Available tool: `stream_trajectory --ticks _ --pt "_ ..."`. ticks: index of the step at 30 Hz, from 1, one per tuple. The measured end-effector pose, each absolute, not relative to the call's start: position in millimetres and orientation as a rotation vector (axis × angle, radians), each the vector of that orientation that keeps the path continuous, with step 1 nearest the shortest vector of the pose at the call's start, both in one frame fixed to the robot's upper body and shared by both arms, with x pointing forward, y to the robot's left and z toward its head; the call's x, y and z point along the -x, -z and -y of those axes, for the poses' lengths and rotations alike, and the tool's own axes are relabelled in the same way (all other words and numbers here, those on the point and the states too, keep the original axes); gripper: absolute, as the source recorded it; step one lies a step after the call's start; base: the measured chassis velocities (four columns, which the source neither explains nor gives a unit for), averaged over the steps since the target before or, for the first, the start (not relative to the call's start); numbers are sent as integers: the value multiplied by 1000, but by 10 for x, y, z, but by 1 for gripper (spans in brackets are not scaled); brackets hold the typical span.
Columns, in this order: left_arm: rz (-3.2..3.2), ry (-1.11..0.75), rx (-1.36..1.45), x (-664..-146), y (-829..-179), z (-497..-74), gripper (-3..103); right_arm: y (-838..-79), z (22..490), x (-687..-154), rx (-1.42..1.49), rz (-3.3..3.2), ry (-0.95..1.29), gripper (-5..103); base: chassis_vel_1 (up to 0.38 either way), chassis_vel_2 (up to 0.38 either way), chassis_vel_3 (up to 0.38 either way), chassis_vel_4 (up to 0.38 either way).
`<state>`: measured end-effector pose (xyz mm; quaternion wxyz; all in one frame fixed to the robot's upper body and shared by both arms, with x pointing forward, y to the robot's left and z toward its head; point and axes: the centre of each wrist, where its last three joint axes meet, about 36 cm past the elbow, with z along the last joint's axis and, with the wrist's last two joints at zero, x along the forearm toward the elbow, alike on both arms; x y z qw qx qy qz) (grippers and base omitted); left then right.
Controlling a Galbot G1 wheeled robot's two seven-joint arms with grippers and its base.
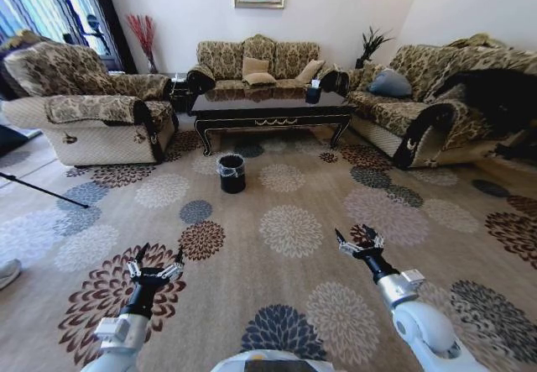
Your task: Move to the front of the table and pick up the trash from the floor, then place it into the trash bin.
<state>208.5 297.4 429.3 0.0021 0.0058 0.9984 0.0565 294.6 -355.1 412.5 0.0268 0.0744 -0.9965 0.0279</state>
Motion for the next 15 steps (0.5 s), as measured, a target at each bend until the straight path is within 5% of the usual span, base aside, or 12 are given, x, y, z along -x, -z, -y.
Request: stream_trajectory --ticks 15 --pt "-3132 -177 -18 -2085 -4293 -2974 100 -4125 3552 -2946 -230 3078 -86 100 0 0 0 0"
